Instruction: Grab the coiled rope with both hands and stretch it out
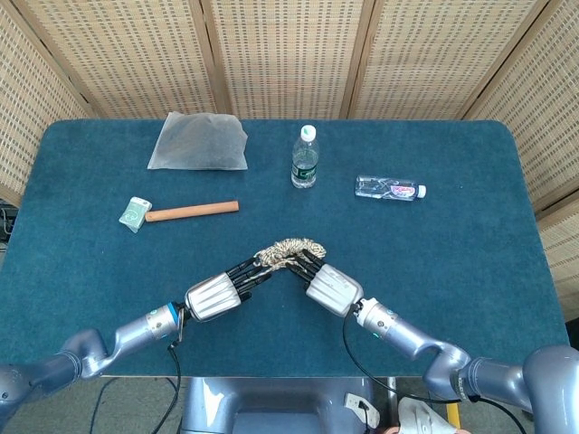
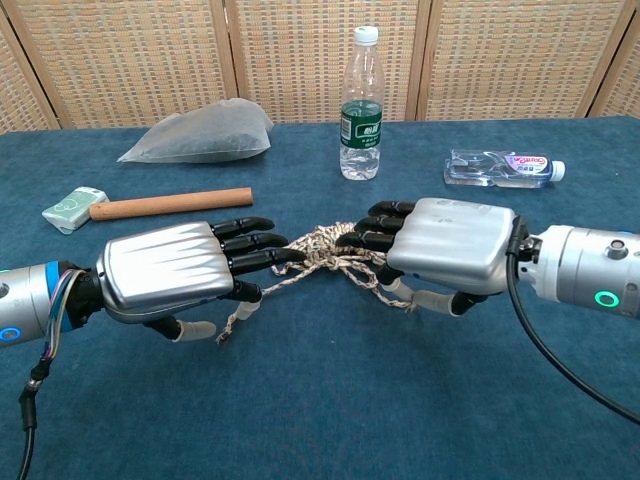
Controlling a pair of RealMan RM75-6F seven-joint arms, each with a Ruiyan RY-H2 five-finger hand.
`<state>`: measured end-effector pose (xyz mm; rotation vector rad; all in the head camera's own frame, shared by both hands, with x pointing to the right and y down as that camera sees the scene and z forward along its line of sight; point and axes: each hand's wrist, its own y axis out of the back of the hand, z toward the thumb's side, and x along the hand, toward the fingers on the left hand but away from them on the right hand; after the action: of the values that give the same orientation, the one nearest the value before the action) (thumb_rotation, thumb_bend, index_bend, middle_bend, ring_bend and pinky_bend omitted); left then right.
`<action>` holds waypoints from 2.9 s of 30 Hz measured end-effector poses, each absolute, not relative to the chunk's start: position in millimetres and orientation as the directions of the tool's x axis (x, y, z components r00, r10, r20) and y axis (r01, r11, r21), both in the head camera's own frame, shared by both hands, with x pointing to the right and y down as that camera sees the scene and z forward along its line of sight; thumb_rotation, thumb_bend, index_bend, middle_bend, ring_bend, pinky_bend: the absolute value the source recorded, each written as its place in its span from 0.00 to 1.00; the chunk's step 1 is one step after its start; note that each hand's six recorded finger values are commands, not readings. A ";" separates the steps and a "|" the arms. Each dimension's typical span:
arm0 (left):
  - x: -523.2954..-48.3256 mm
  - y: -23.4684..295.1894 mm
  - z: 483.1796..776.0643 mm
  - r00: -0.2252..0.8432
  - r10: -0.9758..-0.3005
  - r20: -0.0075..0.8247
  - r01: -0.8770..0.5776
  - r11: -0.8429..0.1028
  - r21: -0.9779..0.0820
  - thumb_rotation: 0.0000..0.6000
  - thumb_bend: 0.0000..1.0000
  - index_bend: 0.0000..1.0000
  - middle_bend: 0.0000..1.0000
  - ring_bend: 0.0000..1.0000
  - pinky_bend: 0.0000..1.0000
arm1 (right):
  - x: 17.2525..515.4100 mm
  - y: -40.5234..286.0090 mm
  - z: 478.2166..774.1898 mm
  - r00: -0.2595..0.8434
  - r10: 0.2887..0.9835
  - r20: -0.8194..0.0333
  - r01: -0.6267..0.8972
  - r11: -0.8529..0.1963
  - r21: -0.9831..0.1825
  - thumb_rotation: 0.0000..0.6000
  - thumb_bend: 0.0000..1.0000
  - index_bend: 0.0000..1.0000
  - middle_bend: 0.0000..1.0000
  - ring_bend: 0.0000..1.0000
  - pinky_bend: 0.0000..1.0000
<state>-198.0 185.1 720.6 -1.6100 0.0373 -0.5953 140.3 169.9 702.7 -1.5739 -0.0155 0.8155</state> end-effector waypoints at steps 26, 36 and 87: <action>-190.2 192.5 731.5 0.857 -0.355 0.373 0.348 -0.137 -0.928 1.00 0.40 0.59 0.00 0.00 0.00 | 149.1 169.4 706.8 0.738 0.467 -0.487 -0.441 -0.213 -0.872 1.00 0.57 0.60 0.00 0.00 0.00; -187.4 194.2 735.4 0.853 -0.354 0.383 0.357 -0.140 -0.924 1.00 0.41 0.62 0.00 0.00 0.00 | 153.0 168.7 708.3 0.735 0.471 -0.488 -0.437 -0.220 -0.872 1.00 0.57 0.60 0.00 0.00 0.00; -327.1 116.3 708.6 0.688 -0.590 0.423 0.461 -0.094 -0.882 1.00 0.47 0.83 0.00 0.00 0.00 | 247.5 128.4 697.4 0.590 0.594 -0.546 -0.556 -0.191 -0.809 1.00 0.57 0.62 0.00 0.00 0.00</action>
<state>-327.1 116.3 708.6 -1.4137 0.1152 -0.8817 247.5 128.4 697.4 -1.4287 -0.0347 1.0337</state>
